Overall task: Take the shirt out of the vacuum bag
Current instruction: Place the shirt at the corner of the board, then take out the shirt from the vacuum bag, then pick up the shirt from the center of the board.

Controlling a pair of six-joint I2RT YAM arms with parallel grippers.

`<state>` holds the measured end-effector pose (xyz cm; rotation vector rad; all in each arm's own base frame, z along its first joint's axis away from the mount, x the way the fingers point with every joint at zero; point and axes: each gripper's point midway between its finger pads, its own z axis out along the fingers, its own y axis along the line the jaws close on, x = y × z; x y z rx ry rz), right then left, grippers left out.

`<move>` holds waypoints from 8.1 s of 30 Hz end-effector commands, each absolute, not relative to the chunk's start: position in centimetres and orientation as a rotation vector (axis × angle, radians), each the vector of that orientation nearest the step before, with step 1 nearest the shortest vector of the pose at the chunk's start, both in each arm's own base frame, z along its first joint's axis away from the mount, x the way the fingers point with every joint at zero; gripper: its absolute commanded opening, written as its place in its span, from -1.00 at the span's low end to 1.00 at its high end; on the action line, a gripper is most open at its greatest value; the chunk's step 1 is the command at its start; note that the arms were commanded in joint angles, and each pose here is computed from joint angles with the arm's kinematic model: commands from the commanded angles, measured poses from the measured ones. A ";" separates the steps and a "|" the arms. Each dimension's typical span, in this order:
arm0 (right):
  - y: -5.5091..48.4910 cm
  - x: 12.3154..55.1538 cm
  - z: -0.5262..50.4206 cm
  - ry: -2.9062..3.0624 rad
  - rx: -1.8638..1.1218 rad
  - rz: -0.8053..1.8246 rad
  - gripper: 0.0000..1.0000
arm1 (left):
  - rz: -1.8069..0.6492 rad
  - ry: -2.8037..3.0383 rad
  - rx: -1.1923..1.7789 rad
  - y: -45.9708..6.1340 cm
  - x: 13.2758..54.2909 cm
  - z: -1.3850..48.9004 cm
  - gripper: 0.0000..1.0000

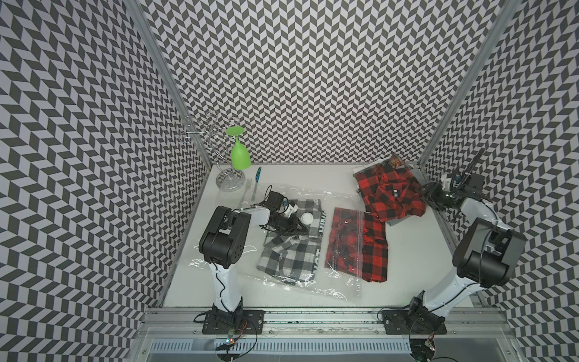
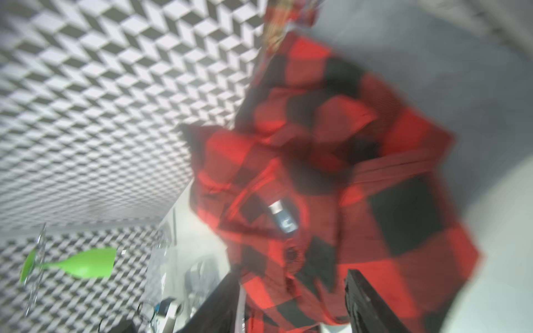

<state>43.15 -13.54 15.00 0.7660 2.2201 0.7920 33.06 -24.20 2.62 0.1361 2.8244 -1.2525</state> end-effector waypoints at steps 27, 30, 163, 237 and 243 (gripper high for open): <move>-17.0 44.0 7.4 1.881 1.088 1.072 -0.37 | -0.929 3.132 0.017 -20.6 28.4 -5.0 -0.36; -16.6 43.9 8.0 1.885 1.071 1.093 -0.69 | -0.931 3.129 0.017 -20.6 28.5 -5.0 -0.36; 2.1 25.9 2.9 2.560 0.972 0.678 -1.00 | -0.954 3.096 -0.041 -19.4 28.1 -4.6 -0.29; 6.4 29.9 7.0 2.861 0.676 0.113 0.39 | -1.030 3.003 -0.117 -17.1 31.0 -3.4 -0.28; 7.0 30.6 4.9 2.923 0.644 0.060 0.39 | -1.043 3.002 -0.137 -16.9 31.1 -3.6 -0.28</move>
